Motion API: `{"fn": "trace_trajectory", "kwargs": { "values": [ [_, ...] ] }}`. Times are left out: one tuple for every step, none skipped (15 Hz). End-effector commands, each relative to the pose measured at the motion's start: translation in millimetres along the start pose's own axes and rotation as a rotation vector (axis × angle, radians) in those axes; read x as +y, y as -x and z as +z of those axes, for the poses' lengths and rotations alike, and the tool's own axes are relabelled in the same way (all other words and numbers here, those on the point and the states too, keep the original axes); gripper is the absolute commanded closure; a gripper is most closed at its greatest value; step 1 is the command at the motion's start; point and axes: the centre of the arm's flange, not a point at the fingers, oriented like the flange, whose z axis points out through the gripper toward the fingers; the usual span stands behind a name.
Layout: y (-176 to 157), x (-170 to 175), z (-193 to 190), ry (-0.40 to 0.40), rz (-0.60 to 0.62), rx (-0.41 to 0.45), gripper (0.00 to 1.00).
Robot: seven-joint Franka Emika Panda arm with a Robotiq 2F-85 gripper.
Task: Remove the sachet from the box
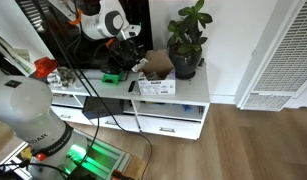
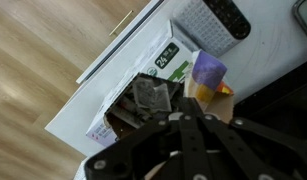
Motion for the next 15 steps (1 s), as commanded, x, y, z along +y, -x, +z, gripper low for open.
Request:
{"fn": "trace_trajectory", "kwargs": {
  "values": [
    [53, 7, -38, -0.065, -0.13, -0.043, 1.0],
    [64, 4, -42, -0.082, -0.173, -0.048, 1.0],
    [76, 2, -46, -0.109, -0.226, -0.059, 1.0],
    [86, 1, -50, -0.134, -0.267, -0.082, 1.0],
    [62, -11, -29, -0.082, -0.201, -0.049, 1.0],
    [70, -12, -31, -0.092, -0.217, -0.054, 0.99],
    [71, -13, -32, -0.092, -0.216, -0.054, 0.99],
    [69, -12, -31, -0.09, -0.211, -0.055, 0.99],
    [67, -10, -29, -0.087, -0.206, -0.056, 0.99],
    [66, -9, -27, -0.085, -0.203, -0.058, 0.99],
    [65, -9, -27, -0.084, -0.202, -0.059, 0.99],
    [65, -9, -26, -0.084, -0.202, -0.059, 0.99],
    [63, -9, -21, -0.088, -0.211, -0.06, 1.0],
    [65, -14, -12, -0.112, -0.249, -0.099, 1.0],
    [67, -18, -1, -0.119, -0.277, -0.123, 1.0]
  ]
}}
